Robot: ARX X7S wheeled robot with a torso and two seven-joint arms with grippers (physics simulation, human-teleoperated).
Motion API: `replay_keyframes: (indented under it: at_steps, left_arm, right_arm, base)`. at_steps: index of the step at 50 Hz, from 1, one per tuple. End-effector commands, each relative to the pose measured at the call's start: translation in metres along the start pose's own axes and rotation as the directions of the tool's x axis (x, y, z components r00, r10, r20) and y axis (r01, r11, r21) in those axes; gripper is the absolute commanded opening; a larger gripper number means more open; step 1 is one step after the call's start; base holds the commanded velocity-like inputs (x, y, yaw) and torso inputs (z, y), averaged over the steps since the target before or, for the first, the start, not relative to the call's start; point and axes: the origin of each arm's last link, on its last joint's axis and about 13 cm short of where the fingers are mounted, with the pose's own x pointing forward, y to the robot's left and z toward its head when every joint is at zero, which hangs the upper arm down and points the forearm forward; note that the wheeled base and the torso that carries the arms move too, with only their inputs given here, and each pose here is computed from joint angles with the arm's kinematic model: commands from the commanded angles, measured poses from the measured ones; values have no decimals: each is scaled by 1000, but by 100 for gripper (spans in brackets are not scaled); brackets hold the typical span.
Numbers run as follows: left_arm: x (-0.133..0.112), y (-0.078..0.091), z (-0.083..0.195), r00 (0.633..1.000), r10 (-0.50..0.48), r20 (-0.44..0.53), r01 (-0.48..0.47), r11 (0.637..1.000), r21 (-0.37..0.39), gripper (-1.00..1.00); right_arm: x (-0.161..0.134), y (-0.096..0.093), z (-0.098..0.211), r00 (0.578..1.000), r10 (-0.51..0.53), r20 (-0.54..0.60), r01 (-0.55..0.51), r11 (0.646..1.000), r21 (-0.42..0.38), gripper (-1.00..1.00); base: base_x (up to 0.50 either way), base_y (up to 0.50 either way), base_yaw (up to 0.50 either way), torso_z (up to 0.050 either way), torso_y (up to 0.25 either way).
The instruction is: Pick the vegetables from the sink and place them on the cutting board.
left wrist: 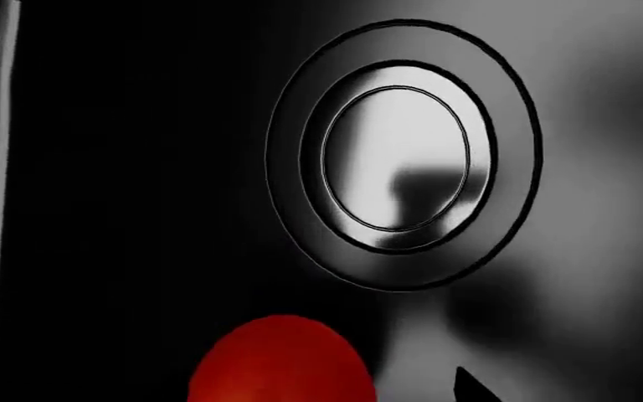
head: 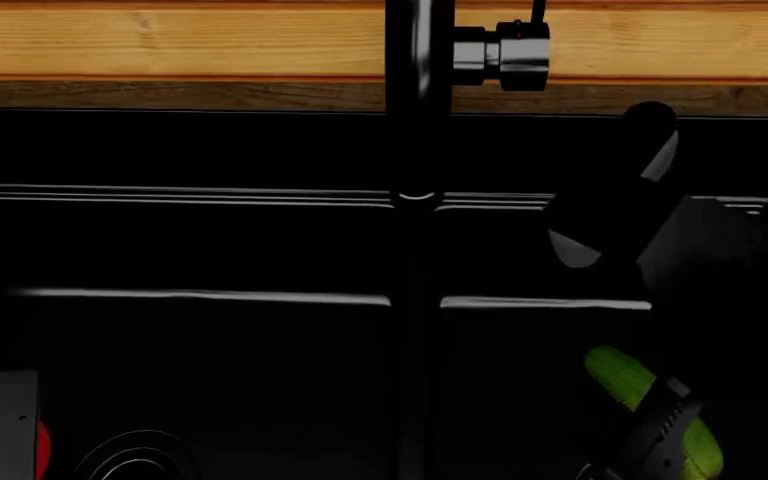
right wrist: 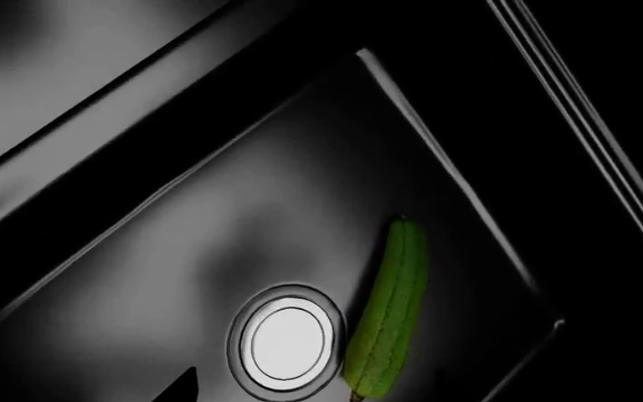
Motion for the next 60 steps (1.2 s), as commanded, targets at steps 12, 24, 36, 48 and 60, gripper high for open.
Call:
replay_keyframes:
  at_steps: [12, 24, 36, 48, 60]
  left_arm:
    - [33, -11, -11, 987, -40, -154, 44, 999, 21, -100]
    - [-8, 10, 22, 927, 335, 171, -353, 931, 90, -100]
    - [-24, 9, 30, 904, 356, 235, -386, 918, 94, -100]
    - [-24, 4, 29, 918, 321, 233, -343, 937, 61, -100]
    - [-24, 2, 29, 925, 308, 221, -330, 941, 70, -100]
  right_arm:
    - [-4, 0, 5, 998, -10, 62, 11, 1000, -21, 100]
    - [-7, -2, 5, 998, -24, 66, 25, 1000, -18, 100]
    - [6, -13, 11, 997, -70, -23, 69, 997, -26, 100]
    - [47, -30, 23, 992, -100, -72, 102, 994, 28, 100]
    - [87, -38, 12, 983, -80, -165, 86, 996, 32, 100]
  base:
    - [1, 0, 0, 0, -3]
    - [2, 0, 0, 0, -6]
    - [0, 0, 0, 0, 0]
    - [0, 0, 0, 0, 0]
    - [0, 0, 0, 0, 0]
